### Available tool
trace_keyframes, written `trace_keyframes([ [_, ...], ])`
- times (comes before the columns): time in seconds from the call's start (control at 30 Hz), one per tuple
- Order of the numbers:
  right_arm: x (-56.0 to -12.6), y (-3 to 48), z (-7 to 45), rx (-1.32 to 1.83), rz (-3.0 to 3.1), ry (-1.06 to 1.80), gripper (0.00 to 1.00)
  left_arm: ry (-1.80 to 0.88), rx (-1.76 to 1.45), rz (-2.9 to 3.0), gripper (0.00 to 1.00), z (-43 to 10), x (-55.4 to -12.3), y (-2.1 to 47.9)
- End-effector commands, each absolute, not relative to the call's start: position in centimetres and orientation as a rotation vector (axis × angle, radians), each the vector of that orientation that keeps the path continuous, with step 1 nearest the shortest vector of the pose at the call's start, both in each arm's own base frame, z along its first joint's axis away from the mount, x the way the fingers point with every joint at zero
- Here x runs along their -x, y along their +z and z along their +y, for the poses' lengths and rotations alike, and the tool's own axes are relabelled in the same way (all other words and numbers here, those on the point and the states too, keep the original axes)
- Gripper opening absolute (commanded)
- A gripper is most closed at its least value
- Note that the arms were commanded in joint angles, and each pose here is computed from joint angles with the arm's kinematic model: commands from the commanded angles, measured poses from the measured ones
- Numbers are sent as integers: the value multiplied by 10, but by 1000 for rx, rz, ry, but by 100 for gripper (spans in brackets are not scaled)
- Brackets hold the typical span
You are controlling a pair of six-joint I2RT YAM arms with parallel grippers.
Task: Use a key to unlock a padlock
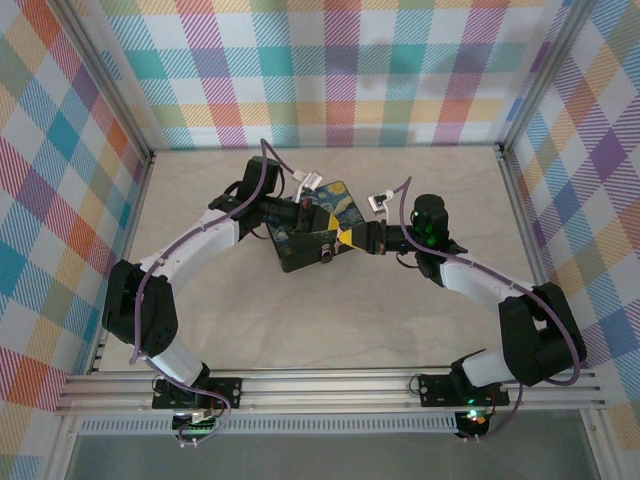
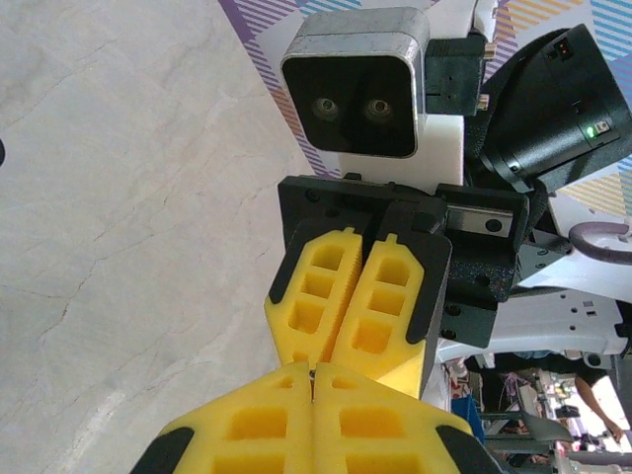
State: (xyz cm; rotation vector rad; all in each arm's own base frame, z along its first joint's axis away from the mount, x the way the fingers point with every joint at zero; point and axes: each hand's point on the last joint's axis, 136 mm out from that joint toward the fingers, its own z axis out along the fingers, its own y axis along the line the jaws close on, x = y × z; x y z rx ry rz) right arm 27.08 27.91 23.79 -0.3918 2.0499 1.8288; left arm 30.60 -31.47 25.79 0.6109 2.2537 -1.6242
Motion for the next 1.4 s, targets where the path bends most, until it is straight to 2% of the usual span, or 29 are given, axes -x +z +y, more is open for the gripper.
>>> trace_keyframes([
  [0.0, -265, 248, 279, 458, 2018, 1805, 11, -1595, -593, 2223, 7, -306, -310, 267],
  [0.07, -263, 242, 278, 473, 2055, 1782, 10, -1585, -556, 2235, 22, -301, -316, 265],
  [0.13, -261, 238, 277, 497, 2092, 1747, 10, -1586, -527, 2236, 32, -296, -321, 266],
  [0.27, -256, 230, 277, 544, 2161, 1725, 11, -1588, -560, 2216, 39, -294, -320, 272],
  [0.73, -262, 222, 281, 598, 2235, 1705, 13, -1630, -832, 2283, 37, -315, -280, 262],
  [1.37, -250, 217, 286, 662, 2261, 1700, 15, -1544, -826, 2384, 36, -309, -287, 241],
])
